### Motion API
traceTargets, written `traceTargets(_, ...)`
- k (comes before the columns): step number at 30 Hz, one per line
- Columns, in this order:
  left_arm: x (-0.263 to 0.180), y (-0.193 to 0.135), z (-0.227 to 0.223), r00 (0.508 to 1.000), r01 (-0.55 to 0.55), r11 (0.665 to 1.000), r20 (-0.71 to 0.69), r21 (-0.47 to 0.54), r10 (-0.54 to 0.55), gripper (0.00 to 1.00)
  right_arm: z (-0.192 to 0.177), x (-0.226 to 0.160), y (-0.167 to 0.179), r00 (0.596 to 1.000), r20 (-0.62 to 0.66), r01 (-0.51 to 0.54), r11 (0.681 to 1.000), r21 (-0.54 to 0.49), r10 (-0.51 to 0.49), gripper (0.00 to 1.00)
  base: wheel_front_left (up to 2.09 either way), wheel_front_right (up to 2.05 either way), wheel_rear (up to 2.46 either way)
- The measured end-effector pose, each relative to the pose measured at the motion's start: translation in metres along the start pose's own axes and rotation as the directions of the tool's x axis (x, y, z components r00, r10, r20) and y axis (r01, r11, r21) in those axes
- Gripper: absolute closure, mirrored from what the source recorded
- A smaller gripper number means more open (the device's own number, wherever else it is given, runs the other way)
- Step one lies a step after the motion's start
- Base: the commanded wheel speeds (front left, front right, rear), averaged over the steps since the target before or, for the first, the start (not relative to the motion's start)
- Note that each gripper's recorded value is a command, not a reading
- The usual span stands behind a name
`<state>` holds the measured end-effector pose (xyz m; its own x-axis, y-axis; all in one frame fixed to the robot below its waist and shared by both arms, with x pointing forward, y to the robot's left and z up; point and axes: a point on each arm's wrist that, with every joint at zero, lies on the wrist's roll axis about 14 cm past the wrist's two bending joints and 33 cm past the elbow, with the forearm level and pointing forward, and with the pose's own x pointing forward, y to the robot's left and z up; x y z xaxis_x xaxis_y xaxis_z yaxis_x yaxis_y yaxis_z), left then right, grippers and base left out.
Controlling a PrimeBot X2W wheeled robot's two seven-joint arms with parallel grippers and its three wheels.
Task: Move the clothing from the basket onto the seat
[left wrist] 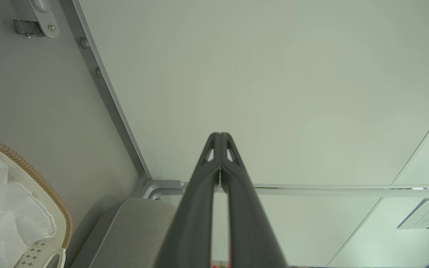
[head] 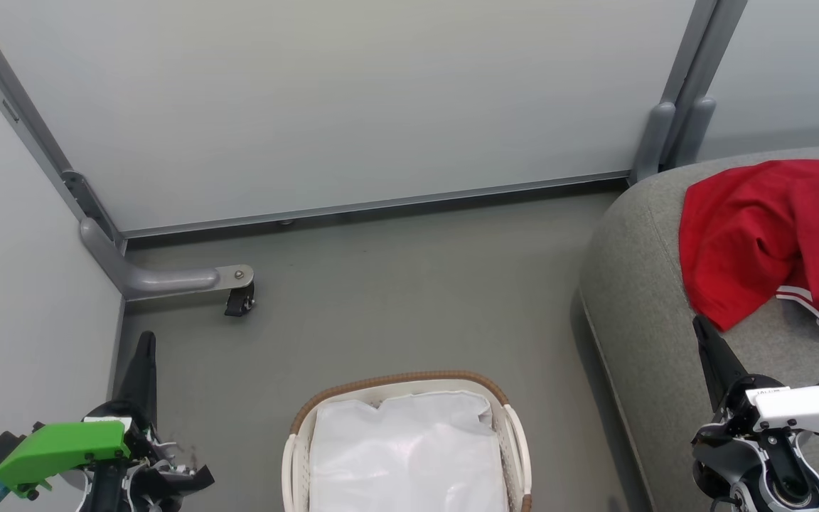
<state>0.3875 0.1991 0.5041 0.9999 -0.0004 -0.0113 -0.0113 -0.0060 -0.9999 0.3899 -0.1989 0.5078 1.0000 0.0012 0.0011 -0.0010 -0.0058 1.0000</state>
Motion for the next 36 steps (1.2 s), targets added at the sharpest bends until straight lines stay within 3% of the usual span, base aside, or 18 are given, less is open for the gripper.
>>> traceTargets(36, 0.0, 0.0, 0.0, 1.0, 0.0, 1.0, 0.0, 0.0, 0.0, 1.0, 0.0, 0.0, 0.0, 1.0, 0.0, 0.0, 1.0, 0.0, 0.0, 1.0, 0.0, 0.0, 0.0)
